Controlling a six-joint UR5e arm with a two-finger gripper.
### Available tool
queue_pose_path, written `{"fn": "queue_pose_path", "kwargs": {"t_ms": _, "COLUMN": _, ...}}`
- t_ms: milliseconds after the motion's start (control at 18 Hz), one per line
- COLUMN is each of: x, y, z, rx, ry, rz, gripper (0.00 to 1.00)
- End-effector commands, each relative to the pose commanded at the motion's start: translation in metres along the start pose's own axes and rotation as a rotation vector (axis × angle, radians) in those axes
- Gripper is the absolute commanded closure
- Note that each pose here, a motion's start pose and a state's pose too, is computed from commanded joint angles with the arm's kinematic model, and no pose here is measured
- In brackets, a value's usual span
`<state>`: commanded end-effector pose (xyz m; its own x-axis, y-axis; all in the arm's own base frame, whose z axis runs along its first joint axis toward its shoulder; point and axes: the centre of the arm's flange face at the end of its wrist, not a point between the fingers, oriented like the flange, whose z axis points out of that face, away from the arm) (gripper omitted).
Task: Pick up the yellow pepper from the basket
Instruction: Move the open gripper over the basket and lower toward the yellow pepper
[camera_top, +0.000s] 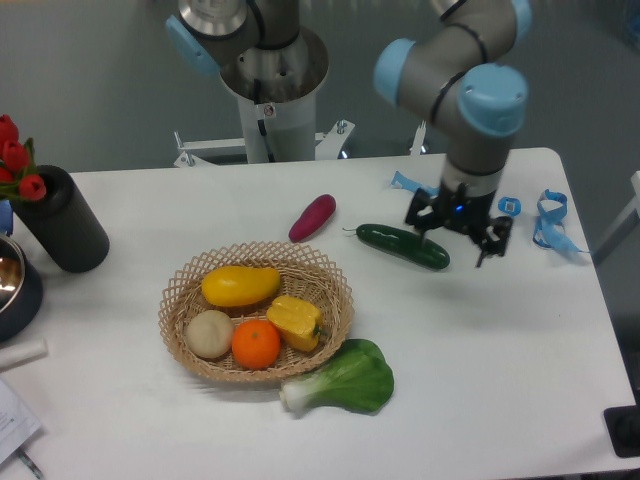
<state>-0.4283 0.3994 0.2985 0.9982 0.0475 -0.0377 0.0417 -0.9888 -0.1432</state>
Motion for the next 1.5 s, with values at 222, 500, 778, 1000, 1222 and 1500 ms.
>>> {"fn": "queue_pose_path", "kwargs": {"t_ms": 222, "x": 0.045, "y": -0.028, "z": 0.005, "rx": -0.034, "ry": 0.065, "rz": -0.026, "gripper": 0.00}}
{"fn": "queue_pose_path", "kwargs": {"t_ms": 500, "x": 0.066, "y": -0.049, "z": 0.002, "rx": -0.067, "ry": 0.000, "rz": 0.259, "gripper": 0.00}}
{"fn": "queue_pose_path", "kwargs": {"t_ms": 778, "x": 0.098, "y": -0.076, "z": 0.001, "rx": -0.050, "ry": -0.024, "rz": 0.584, "gripper": 0.00}}
{"fn": "queue_pose_path", "kwargs": {"t_ms": 1000, "x": 0.109, "y": -0.084, "z": 0.003, "rx": -0.038, "ry": -0.068, "rz": 0.825, "gripper": 0.00}}
{"fn": "queue_pose_path", "kwargs": {"t_ms": 1222, "x": 0.110, "y": -0.089, "z": 0.003, "rx": -0.037, "ry": -0.073, "rz": 1.007, "gripper": 0.00}}
{"fn": "queue_pose_path", "kwargs": {"t_ms": 1500, "x": 0.106, "y": -0.112, "z": 0.026, "rx": -0.036, "ry": -0.082, "rz": 1.045, "gripper": 0.00}}
